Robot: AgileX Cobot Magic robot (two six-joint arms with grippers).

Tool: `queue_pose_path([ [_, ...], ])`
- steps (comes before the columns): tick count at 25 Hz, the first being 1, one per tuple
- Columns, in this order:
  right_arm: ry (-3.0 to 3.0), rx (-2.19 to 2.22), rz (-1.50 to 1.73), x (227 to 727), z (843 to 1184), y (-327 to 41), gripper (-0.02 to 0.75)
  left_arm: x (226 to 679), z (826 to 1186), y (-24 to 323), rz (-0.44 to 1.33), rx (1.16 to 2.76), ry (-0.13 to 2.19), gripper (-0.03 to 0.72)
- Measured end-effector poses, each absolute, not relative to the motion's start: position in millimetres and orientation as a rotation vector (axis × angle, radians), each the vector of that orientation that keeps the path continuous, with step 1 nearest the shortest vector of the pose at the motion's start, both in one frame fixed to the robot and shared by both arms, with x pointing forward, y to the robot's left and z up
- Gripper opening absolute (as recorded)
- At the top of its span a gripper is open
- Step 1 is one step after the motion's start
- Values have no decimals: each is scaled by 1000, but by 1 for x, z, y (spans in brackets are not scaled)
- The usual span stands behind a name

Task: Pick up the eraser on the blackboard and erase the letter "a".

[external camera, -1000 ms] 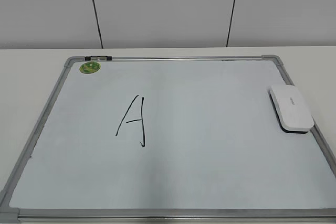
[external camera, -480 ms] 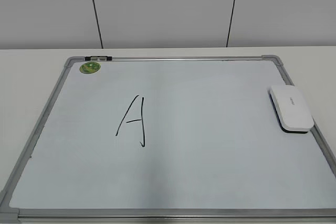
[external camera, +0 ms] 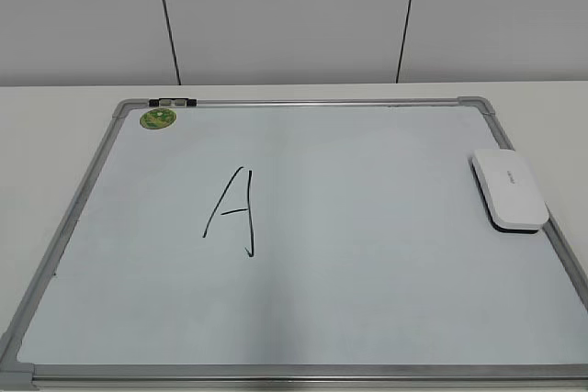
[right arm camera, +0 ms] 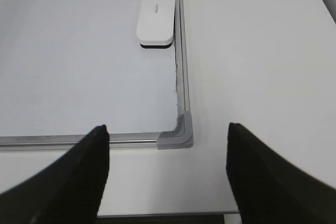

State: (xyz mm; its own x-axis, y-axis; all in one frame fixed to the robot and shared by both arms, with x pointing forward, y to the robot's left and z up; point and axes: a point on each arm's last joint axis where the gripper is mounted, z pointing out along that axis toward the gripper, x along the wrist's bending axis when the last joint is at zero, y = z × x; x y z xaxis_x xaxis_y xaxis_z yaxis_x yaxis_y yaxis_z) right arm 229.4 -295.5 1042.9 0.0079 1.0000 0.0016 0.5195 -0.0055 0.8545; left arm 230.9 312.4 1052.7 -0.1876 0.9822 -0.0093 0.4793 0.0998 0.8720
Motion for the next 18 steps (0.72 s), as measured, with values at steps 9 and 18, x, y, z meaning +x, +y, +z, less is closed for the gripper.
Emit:
queue_pose_path([
  [9, 1591, 1605, 897, 229, 1043, -295, 519, 231, 1053, 312, 1014, 1437, 1747, 317],
  [18, 1591, 1605, 897, 229, 1043, -295, 519, 231, 1053, 312, 1014, 1437, 1747, 316],
])
